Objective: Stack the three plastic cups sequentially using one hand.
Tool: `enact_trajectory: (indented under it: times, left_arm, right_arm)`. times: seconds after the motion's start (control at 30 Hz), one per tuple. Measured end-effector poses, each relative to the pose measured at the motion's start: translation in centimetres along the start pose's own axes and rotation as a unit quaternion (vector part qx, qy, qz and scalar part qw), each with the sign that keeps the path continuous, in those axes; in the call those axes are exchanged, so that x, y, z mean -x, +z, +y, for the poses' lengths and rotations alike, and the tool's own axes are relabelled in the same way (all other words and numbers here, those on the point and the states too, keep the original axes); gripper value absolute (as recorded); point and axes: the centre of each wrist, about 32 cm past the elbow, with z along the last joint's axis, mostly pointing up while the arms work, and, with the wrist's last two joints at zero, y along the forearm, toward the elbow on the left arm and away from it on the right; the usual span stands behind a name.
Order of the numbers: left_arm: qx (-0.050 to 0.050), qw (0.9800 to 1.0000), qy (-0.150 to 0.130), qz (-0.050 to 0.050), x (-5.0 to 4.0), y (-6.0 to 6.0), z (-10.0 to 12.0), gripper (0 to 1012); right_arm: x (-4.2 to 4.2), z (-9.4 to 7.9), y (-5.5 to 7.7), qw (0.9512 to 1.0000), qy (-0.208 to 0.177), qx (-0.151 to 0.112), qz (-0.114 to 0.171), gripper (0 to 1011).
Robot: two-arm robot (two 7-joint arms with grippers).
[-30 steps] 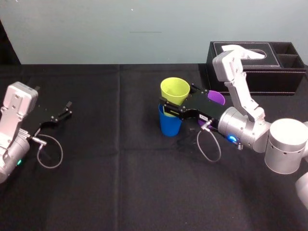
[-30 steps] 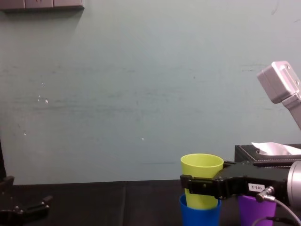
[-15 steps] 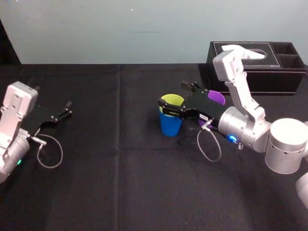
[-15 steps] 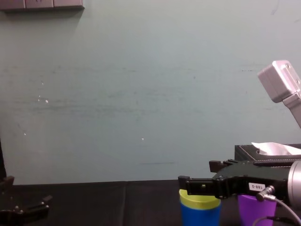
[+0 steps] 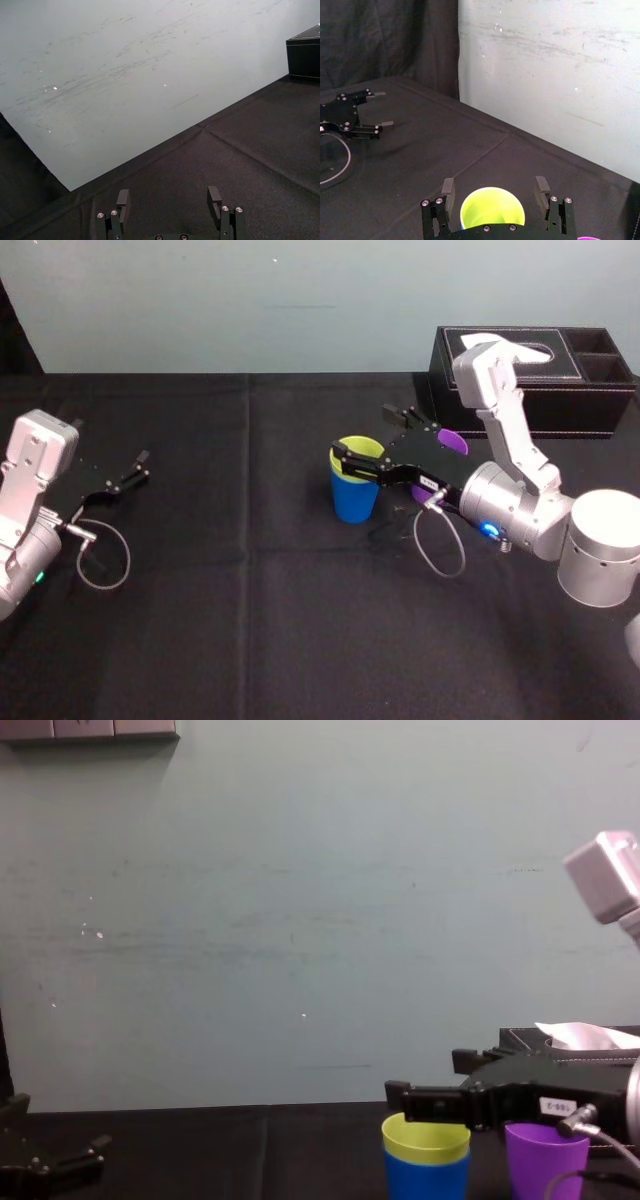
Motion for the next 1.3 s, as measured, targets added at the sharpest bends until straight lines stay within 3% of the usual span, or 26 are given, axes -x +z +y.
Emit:
enact_trajectory:
  times: [0.33, 0.53, 0.73, 0.97, 1.3]
  left_arm:
    - [0.0, 1.0, 0.0, 0.0, 0.0, 0.0, 0.0, 1011]
    - [0.0, 1.0, 0.0, 0.0, 0.0, 0.0, 0.0, 1011]
    - [0.0, 1.0, 0.0, 0.0, 0.0, 0.0, 0.0, 1011]
    - [0.0, 1.0, 0.0, 0.0, 0.0, 0.0, 0.0, 1011]
    - [0.0, 1.0, 0.0, 0.0, 0.0, 0.0, 0.0, 1011]
  right_arm:
    - [1.17, -3.8, 0.4, 0.9997, -0.014, -0.015, -0.01, 1003]
    - [2.13, -7.9, -1.6, 0.9988, -0.048, -0.007, -0.001, 1003]
    - [2.56, -10.9, -3.5, 0.9959, -0.088, 0.007, 0.021, 1003]
    - [2.14, -11.9, -5.3, 0.9903, -0.127, 0.015, 0.054, 1003]
    - [0.89, -10.2, -6.4, 0.9886, -0.134, 0.025, 0.063, 1003]
